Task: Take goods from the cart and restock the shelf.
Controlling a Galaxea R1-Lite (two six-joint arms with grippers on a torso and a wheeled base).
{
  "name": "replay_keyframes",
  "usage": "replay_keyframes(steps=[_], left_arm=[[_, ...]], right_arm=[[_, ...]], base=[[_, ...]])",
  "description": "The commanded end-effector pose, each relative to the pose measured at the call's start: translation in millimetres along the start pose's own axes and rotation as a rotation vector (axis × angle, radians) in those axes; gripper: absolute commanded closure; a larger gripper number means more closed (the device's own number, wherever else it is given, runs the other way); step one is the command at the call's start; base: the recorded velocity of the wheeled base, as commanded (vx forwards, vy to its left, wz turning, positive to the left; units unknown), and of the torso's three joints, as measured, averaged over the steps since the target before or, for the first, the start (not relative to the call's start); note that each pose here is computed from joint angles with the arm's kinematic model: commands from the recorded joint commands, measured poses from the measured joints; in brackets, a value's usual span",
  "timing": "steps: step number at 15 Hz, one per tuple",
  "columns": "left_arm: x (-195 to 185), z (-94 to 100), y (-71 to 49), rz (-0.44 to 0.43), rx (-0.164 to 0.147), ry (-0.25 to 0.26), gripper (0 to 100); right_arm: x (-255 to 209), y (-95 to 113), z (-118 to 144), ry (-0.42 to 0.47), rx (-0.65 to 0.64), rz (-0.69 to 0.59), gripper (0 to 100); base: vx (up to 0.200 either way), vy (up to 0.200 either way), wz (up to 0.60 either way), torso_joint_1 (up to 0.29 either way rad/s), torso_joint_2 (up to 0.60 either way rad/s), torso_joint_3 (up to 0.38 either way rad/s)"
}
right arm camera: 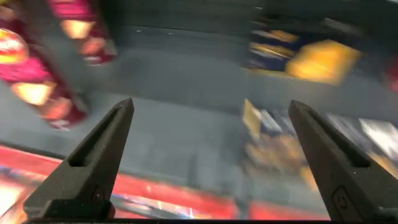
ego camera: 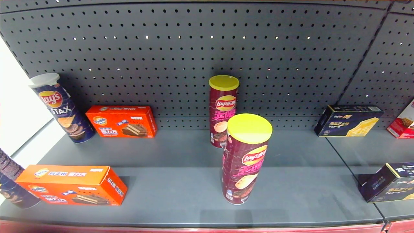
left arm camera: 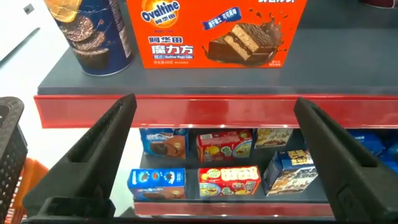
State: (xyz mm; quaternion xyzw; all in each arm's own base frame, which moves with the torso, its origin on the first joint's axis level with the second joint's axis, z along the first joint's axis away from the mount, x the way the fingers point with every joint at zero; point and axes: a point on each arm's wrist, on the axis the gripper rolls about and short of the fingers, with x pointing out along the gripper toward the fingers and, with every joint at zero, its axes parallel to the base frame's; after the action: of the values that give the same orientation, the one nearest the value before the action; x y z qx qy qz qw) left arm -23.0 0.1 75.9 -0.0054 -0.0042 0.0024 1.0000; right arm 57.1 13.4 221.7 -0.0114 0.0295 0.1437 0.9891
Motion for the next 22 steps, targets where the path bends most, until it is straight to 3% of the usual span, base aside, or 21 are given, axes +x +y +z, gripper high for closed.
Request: replay_keyframes(steps=[1, 4, 8, 15, 22], left_arm=[[0, 0.2, 0.0, 0.001, -0.001, 0.002, 0], [0, 0.2, 0.1, 0.004, -0.001, 0.002, 0], [0, 0.2, 0.0, 0.003, -0.001, 0.002, 0], [0, 0.2, 0.0, 0.0, 0.0, 0.002, 0], [0, 0.2, 0.0, 0.0, 0.0, 0.002, 0]], right_arm=[[81, 18, -1, 0.161, -0.025, 0.203, 0], [101, 31, -12, 0.241, -0.037, 0.282, 0], [140, 41, -18, 0.168, -0.043, 0.276, 0], [162, 67, -29, 0.229, -0.063, 0.371, 0], [186, 75, -29, 0.239, -0.067, 0.374, 0]], base=[[0.0, 0.0, 0.0, 0.0, 0.0, 0.0], [0.0, 0.0, 0.0, 0.0, 0.0, 0.0], [0.0, 0.0, 0.0, 0.0, 0.0, 0.0], [0.0, 0.0, 0.0, 0.0, 0.0, 0.0], [0.0, 0.0, 0.0, 0.0, 0.0, 0.0]])
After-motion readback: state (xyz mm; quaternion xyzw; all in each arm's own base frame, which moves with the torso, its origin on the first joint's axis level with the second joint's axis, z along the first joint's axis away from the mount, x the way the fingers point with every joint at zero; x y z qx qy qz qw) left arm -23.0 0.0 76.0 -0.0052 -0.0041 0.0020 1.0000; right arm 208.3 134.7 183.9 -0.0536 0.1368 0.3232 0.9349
